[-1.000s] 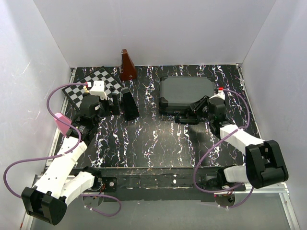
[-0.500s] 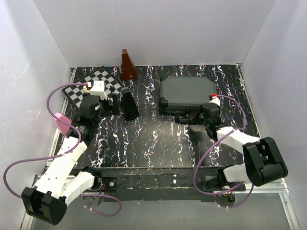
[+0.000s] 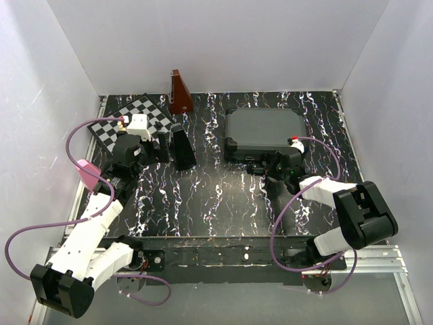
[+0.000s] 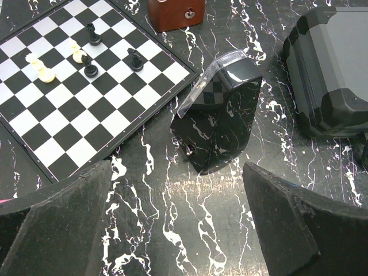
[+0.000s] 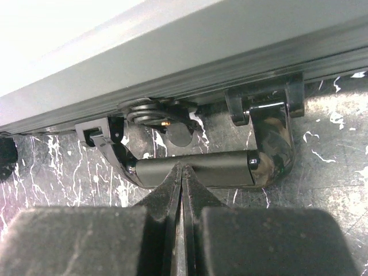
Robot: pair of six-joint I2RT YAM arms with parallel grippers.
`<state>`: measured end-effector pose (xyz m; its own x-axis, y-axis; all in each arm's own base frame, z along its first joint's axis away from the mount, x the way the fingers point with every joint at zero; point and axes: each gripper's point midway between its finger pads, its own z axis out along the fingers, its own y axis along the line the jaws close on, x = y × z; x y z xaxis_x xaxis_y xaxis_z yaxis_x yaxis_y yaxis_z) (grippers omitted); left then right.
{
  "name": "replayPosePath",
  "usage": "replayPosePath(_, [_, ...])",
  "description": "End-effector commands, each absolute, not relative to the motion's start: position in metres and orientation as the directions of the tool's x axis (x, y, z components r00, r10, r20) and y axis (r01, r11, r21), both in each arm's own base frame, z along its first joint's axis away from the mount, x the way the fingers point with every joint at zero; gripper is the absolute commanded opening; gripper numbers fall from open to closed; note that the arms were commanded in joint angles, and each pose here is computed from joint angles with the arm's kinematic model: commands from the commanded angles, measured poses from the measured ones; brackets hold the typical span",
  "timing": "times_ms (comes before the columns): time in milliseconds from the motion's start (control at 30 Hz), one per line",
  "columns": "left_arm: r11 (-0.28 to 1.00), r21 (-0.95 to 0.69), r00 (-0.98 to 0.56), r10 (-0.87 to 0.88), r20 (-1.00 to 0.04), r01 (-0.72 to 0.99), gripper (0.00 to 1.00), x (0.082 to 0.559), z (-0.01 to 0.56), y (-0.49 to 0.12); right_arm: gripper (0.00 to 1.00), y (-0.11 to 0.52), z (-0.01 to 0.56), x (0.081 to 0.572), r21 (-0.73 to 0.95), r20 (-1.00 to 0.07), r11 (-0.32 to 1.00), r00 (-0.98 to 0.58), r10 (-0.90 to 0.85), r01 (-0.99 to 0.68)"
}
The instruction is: Pack up texas hold em set
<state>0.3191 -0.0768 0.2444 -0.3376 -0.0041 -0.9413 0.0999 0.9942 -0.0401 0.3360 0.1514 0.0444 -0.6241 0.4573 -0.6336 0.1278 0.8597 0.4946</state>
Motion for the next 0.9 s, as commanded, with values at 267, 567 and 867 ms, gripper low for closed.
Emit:
replayPosePath(267, [0.995,-0.041,-0.323,-0.008,-0.946,0.095,0.98,0.318,0.248,-0.076,0.06,0.154,0.077,0.367,0.502,-0.708,0.860,-0.525,0.472,0.096])
replayPosePath(567, [0.995,-0.039,-0.320,-0.007,-0.947,0.096,0.98,0.318,0.249,-0.076,0.06,0.154,0.062,0.369,0.482,-0.692,0.868,-0.555,0.463,0.123])
replayPosePath(867, [0.995,-0.039,-0.321,-0.008,-0.947,0.091,0.98,0.318,0.249,-0.075,0.06,0.148,0.052,0.371,0.453,-0.693,0.877,-0.557,0.459,0.159])
